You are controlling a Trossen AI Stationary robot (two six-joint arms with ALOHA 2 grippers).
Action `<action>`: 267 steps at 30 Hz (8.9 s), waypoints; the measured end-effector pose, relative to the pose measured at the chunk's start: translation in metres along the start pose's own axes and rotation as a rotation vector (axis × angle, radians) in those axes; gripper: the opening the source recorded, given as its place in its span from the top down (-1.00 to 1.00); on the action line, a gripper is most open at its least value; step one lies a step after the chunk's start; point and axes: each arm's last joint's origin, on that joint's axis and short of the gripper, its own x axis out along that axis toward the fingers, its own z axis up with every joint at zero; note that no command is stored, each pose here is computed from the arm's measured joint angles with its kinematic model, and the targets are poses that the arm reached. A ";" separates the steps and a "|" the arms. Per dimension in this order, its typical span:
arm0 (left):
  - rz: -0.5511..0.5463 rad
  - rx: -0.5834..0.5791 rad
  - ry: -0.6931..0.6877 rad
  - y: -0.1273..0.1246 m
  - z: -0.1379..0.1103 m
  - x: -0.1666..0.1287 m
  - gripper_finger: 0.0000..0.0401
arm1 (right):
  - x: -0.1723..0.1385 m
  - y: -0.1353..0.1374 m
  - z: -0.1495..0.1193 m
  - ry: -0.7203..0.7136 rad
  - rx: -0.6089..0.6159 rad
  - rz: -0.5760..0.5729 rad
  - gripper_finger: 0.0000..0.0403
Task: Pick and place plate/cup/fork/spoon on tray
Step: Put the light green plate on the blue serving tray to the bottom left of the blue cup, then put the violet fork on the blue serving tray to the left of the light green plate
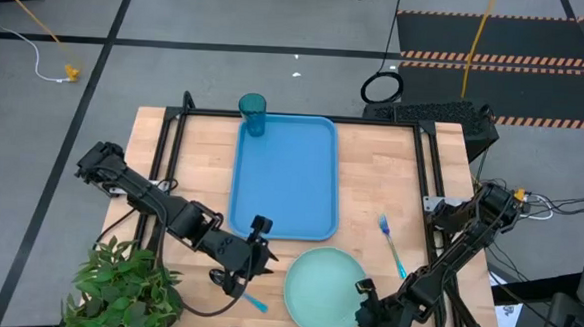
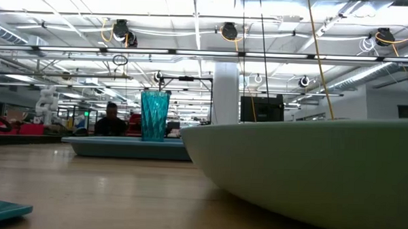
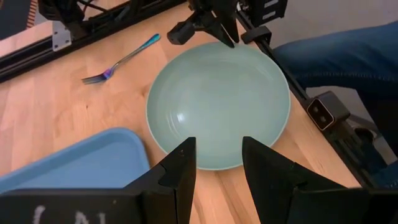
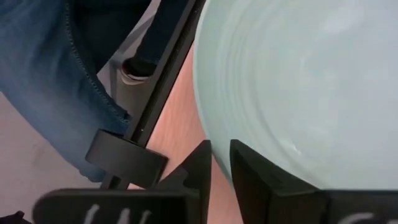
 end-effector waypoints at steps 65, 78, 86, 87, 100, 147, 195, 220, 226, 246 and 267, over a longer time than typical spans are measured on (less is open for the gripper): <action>0.173 0.003 -0.048 -0.024 0.002 -0.044 0.33 | -0.064 0.005 0.098 -0.159 -0.492 -0.383 1.00; 0.305 0.008 -0.054 -0.013 -0.005 -0.088 0.33 | -0.065 -0.127 0.143 -0.094 -0.356 -0.519 1.00; 0.392 -0.069 0.028 -0.009 -0.016 -0.089 0.33 | -0.068 -0.211 0.147 -0.216 -0.117 -0.581 1.00; 0.403 -0.083 0.035 -0.009 -0.017 -0.089 0.33 | -0.067 -0.218 0.143 -0.219 -0.108 -0.576 1.00; 0.470 -0.211 0.027 -0.012 -0.024 -0.083 0.33 | -0.055 -0.294 0.106 -0.333 -0.037 -0.639 1.00; 0.488 -0.188 0.029 -0.006 -0.027 -0.073 0.33 | 0.009 -0.340 0.084 -0.302 0.015 -0.606 0.94; 0.481 -0.248 -0.132 0.001 -0.008 -0.066 0.33 | -0.088 -0.080 -0.008 0.192 1.003 -0.792 0.35; 0.433 -0.260 -0.125 -0.006 -0.006 -0.046 0.33 | -0.054 -0.122 -0.082 0.405 0.982 -0.877 0.05; 0.434 -0.256 -0.120 -0.006 -0.006 -0.046 0.33 | -0.054 -0.129 -0.080 0.426 0.974 -0.833 0.10; 0.458 -0.161 -0.091 0.002 -0.006 -0.044 0.33 | -0.060 -0.131 -0.069 0.257 1.050 -0.637 0.12; 0.453 -0.149 -0.073 0.012 -0.007 -0.042 0.33 | -0.048 -0.153 -0.082 0.292 0.957 -0.542 0.75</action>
